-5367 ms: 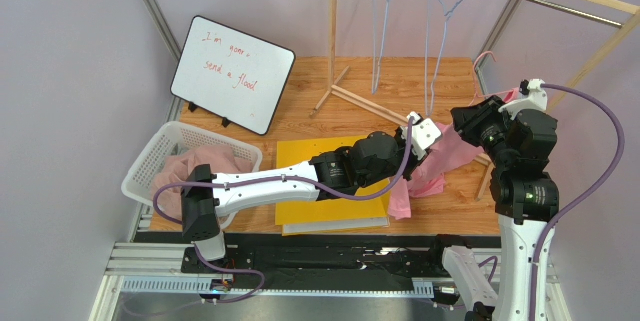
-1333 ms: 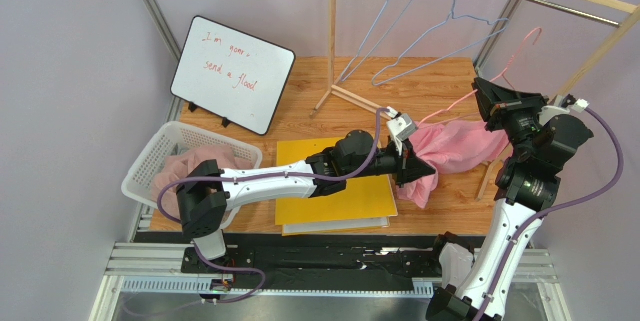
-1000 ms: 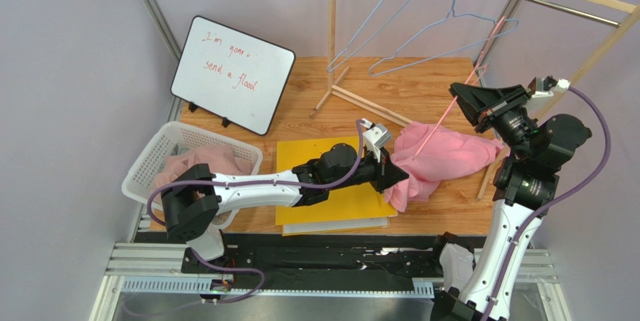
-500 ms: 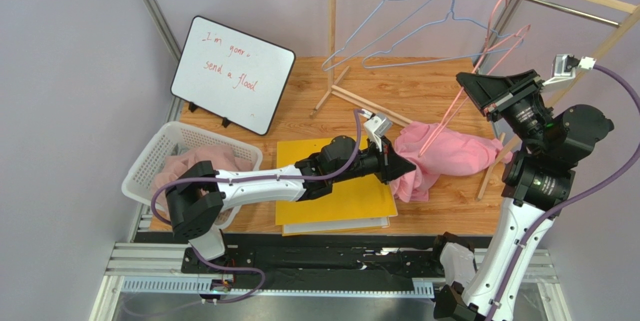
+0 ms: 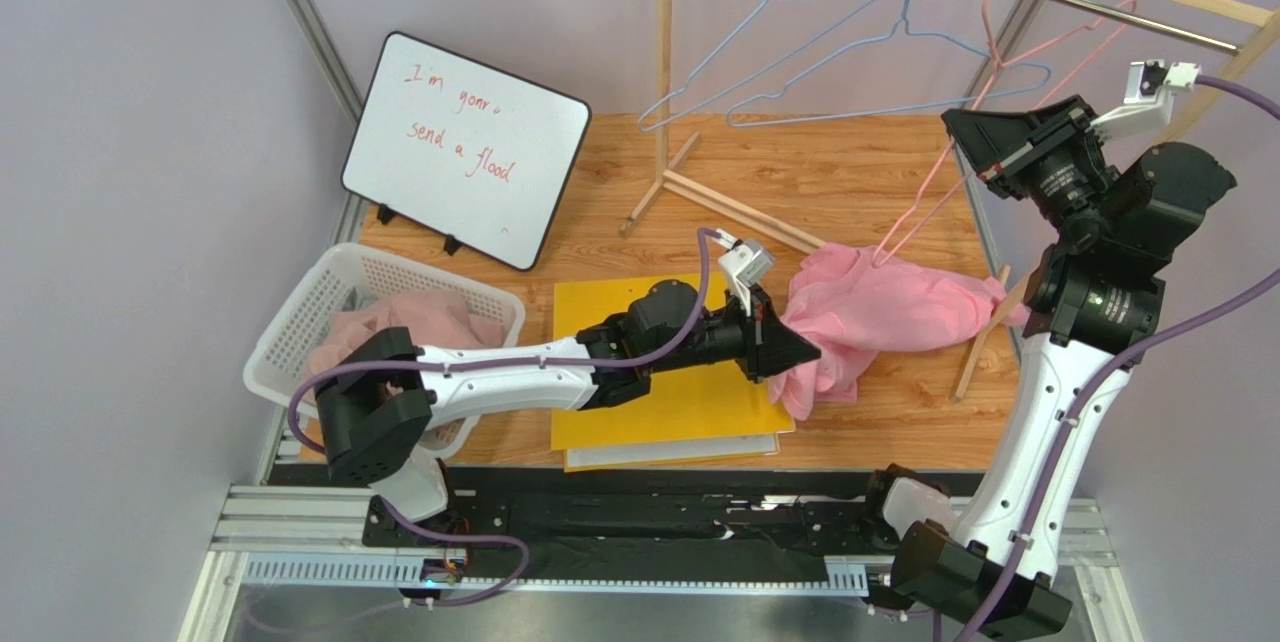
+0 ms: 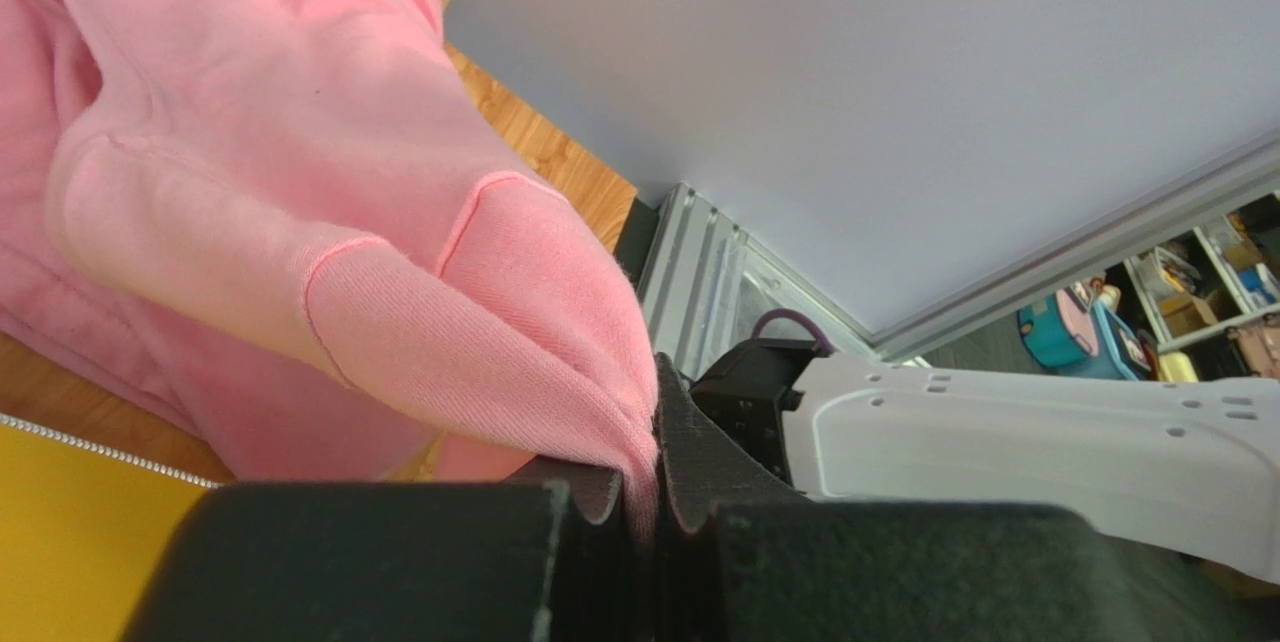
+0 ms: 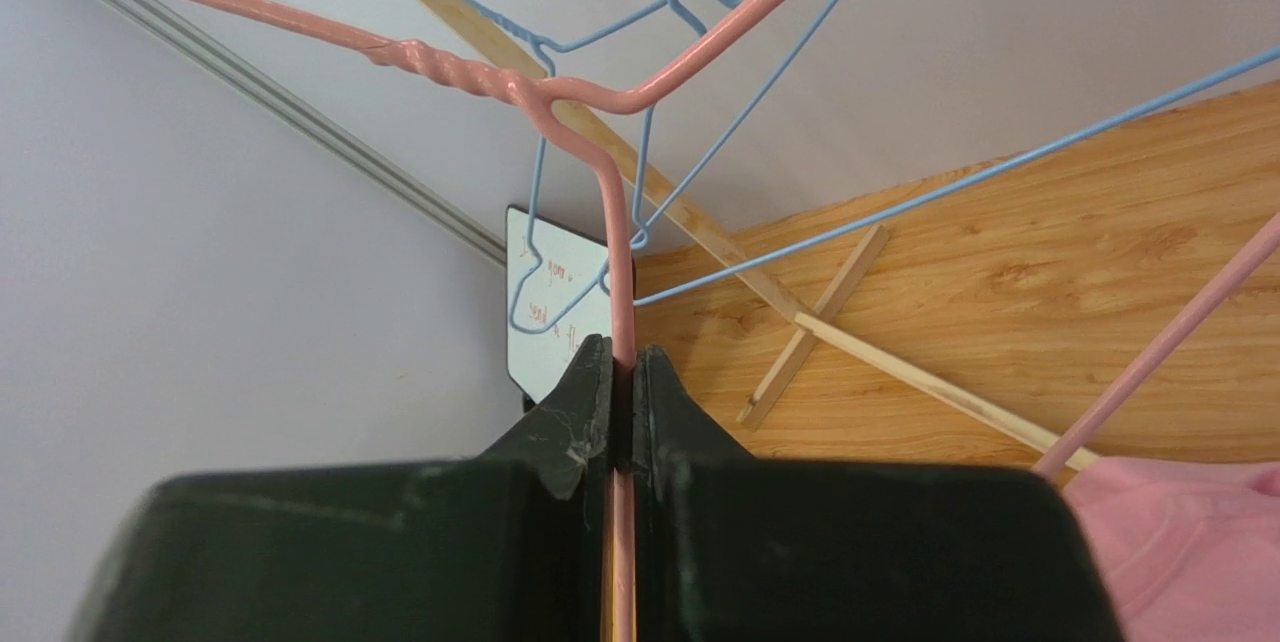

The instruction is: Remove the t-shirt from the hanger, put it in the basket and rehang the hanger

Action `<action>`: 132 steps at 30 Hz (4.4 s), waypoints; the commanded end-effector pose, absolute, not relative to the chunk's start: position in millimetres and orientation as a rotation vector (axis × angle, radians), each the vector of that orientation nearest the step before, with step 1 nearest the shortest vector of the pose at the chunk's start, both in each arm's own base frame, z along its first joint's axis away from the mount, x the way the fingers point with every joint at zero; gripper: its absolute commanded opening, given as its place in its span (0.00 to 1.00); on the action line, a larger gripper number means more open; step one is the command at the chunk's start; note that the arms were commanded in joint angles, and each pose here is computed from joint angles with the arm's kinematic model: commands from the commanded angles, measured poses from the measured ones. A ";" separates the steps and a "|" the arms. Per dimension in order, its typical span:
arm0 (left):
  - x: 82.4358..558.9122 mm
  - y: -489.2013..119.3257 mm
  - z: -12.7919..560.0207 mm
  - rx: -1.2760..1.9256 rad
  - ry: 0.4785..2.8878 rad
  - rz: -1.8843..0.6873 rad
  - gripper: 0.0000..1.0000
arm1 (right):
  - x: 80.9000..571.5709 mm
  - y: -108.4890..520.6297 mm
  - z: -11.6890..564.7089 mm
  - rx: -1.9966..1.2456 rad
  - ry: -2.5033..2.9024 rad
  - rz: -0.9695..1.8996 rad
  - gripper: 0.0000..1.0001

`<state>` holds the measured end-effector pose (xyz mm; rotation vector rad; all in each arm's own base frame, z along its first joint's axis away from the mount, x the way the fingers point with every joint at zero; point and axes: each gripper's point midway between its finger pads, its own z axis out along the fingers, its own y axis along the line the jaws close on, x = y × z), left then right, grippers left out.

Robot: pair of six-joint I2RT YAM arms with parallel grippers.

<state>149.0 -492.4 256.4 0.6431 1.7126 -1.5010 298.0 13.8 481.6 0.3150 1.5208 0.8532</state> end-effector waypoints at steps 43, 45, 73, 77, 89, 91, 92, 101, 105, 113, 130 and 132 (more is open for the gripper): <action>116.3 -434.1 440.1 0.787 1.373 -1.445 0.00 | 229.5 13.2 451.4 0.363 1.670 0.432 0.94; 119.2 -431.1 448.5 0.790 1.360 -1.429 0.00 | 218.0 39.5 448.8 0.242 1.680 0.534 0.94; 98.2 -410.2 623.2 0.804 1.010 -1.603 0.00 | 125.1 177.2 425.2 -0.675 1.534 1.124 1.00; 78.2 -407.9 636.6 0.843 0.935 -1.729 0.00 | 143.2 169.7 418.1 -0.582 1.588 1.051 1.00; 55.0 -363.0 624.8 0.888 0.871 -1.684 0.00 | 177.6 155.1 426.4 -0.302 1.583 0.997 0.14; 62.5 -354.2 590.0 0.884 0.944 -1.595 0.00 | 178.8 147.8 438.9 -0.267 1.553 0.952 0.00; 73.9 -352.7 576.5 0.835 0.999 -1.546 0.00 | 177.6 144.2 441.8 -0.251 1.555 0.931 0.00; 125.9 -404.0 392.3 0.712 1.440 -1.453 0.17 | 149.9 129.1 519.3 -0.225 1.379 0.881 0.00; 130.9 -444.1 390.2 0.737 1.444 -1.467 0.61 | 137.5 132.1 533.8 -0.238 1.360 0.923 0.00; 98.9 -472.4 416.4 0.876 1.222 -1.496 1.00 | 131.9 134.7 536.4 -0.250 1.370 0.946 0.00; 152.9 -488.7 424.4 0.663 1.246 -1.414 0.00 | 101.3 135.4 536.8 -0.242 1.354 1.020 0.04; 153.5 -473.3 437.0 0.638 1.245 -1.447 0.00 | 100.7 129.7 535.2 -0.232 1.347 0.974 0.30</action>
